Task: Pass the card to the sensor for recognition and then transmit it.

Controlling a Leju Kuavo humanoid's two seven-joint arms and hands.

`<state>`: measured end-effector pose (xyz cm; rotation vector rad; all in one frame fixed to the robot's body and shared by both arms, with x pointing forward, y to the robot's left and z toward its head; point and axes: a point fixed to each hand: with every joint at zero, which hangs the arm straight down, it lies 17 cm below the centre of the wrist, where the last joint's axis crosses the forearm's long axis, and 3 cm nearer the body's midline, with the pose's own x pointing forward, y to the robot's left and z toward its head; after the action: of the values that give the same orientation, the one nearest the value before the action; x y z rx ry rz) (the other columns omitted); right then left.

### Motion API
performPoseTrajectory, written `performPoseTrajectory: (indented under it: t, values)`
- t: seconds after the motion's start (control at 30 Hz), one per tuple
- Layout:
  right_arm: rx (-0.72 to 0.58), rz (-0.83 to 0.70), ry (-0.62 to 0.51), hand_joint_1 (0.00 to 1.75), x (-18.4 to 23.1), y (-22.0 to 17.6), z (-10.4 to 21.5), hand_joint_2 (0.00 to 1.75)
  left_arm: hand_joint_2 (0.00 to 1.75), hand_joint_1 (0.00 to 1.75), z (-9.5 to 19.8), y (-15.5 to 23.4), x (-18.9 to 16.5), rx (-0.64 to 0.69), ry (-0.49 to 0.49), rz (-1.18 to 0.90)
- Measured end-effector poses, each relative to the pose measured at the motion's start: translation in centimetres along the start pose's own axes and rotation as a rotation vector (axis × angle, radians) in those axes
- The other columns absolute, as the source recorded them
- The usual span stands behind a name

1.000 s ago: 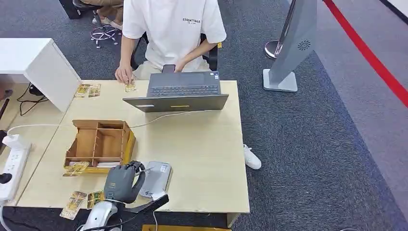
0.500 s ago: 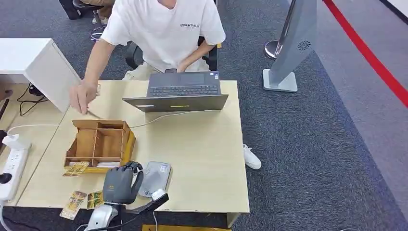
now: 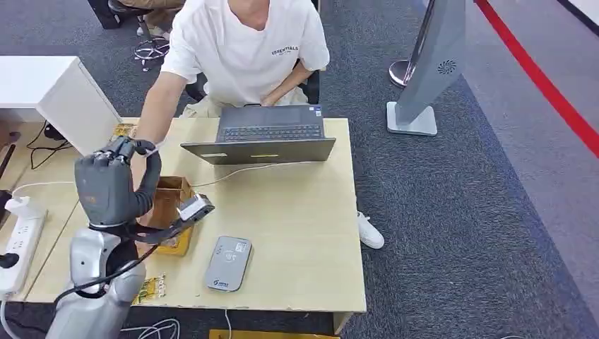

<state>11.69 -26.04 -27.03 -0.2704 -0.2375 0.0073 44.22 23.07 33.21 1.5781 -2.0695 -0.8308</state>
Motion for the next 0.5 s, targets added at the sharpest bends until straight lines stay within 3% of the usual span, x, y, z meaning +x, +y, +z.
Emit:
performPoseTrajectory:
  t: [0.13, 0.27, 0.5]
  values:
    - [0.000, 0.017, -0.008, 0.00, 0.4, 0.0, 0.0, 1.75, 1.75, 1.75, -3.7, 1.2, -2.5, 0.031, -0.001, -0.124]
    - [-0.012, 0.015, -0.007, 0.00, 1.3, 0.2, 0.1, 1.75, 1.75, 1.75, -6.7, -0.1, -8.2, 0.001, 0.066, -0.270]
    - [-0.007, 0.011, -0.013, 0.00, 1.8, 0.6, 0.2, 1.75, 1.75, 1.75, -7.0, -2.9, -14.5, -0.094, 0.160, -0.360]
